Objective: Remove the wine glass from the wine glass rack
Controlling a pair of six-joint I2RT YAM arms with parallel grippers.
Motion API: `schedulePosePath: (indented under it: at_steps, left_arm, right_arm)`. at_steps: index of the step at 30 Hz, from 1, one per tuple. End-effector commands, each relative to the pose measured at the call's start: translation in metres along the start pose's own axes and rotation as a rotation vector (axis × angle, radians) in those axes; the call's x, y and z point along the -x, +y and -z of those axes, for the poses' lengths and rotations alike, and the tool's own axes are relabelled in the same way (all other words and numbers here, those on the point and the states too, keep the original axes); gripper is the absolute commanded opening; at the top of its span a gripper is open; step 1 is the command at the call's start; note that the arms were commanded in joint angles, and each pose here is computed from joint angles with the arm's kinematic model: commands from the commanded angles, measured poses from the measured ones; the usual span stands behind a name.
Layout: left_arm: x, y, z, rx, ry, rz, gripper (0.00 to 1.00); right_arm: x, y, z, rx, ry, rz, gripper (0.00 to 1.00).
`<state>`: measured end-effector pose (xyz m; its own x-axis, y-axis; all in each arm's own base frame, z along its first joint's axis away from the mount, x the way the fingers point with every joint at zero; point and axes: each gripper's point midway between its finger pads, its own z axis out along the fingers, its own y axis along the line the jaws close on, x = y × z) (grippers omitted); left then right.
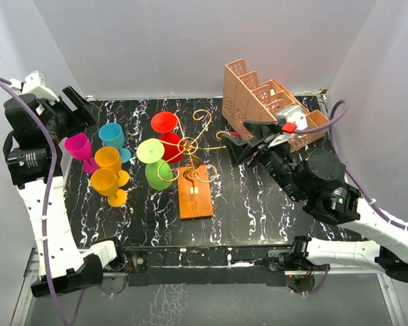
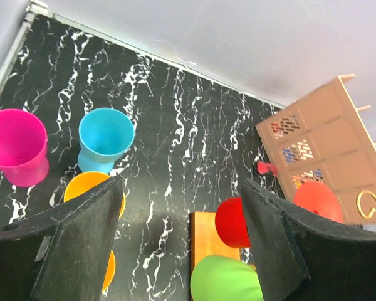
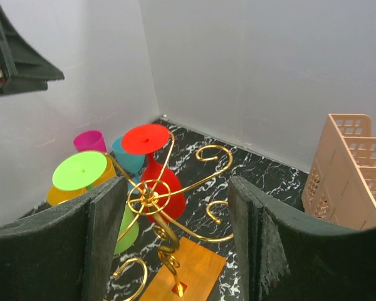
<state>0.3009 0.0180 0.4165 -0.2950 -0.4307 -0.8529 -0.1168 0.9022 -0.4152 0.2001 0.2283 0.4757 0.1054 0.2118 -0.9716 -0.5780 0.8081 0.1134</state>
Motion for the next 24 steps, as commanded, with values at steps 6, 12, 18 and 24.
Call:
schedulePosePath:
  at_steps: [6,12,18,24]
  left_arm:
    - [-0.026,-0.009,0.016,-0.013,-0.011,-0.124,0.76]
    - [-0.034,-0.002,0.025,0.038,-0.042,-0.203,0.79]
    - [-0.036,0.003,0.037,0.085,-0.078,-0.256,0.81]
    - [-0.04,-0.002,0.044,0.057,-0.087,-0.277,0.87]
  right_arm:
    - [-0.005,0.059,-0.037,0.177,0.072,-0.009,0.72]
    - [-0.019,0.1,-0.059,0.229,0.169,-0.27,0.72]
    - [-0.035,0.132,-0.062,0.267,0.309,-0.502,0.67]
    - [-0.059,0.13,-0.071,0.197,0.354,-0.519,0.61]
